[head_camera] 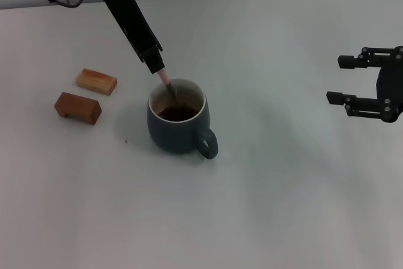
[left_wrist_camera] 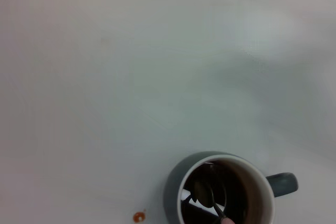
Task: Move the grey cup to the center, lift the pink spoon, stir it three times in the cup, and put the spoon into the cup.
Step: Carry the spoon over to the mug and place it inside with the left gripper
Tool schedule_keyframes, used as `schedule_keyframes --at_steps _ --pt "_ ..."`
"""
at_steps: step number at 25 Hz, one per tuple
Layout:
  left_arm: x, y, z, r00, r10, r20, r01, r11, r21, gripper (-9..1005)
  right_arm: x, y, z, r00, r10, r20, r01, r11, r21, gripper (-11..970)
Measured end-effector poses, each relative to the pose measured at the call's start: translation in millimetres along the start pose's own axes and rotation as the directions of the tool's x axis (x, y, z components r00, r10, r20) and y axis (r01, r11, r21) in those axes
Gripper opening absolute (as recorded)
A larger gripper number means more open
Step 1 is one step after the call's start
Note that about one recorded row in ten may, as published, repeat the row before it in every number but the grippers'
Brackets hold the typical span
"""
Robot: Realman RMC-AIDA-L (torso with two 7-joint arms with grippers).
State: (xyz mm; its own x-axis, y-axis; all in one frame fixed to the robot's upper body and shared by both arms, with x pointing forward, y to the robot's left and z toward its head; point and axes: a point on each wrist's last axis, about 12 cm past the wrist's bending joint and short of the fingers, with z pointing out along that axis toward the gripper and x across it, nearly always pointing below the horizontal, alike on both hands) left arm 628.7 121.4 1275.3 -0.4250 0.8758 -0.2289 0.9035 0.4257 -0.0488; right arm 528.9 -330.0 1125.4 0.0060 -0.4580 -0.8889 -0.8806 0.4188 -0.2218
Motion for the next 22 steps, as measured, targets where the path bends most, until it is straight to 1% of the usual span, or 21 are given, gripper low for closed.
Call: schedule_keyframes --at_steps 2,13,22 --pt "0.4 2.0 1.5 1.0 -0.002 -0.008 0.001 1.0 -0.019 132 0.0 -0.1 0.0 1.0 0.0 0.0 0.0 1.0 0.0 651" --pt "5.0 2.2 6.7 0.998 -0.001 -0.062 -0.002 0.999 -0.048 155 -0.4 -0.6 0.3 1.0 -0.002 0.0 0.002 1.0 0.001 651" --pt "7.8 -0.7 11.3 0.996 -0.002 -0.086 0.0 1.0 -0.031 184 -2.1 -1.9 1.2 1.0 -0.007 0.002 0.007 1.0 0.0 651"
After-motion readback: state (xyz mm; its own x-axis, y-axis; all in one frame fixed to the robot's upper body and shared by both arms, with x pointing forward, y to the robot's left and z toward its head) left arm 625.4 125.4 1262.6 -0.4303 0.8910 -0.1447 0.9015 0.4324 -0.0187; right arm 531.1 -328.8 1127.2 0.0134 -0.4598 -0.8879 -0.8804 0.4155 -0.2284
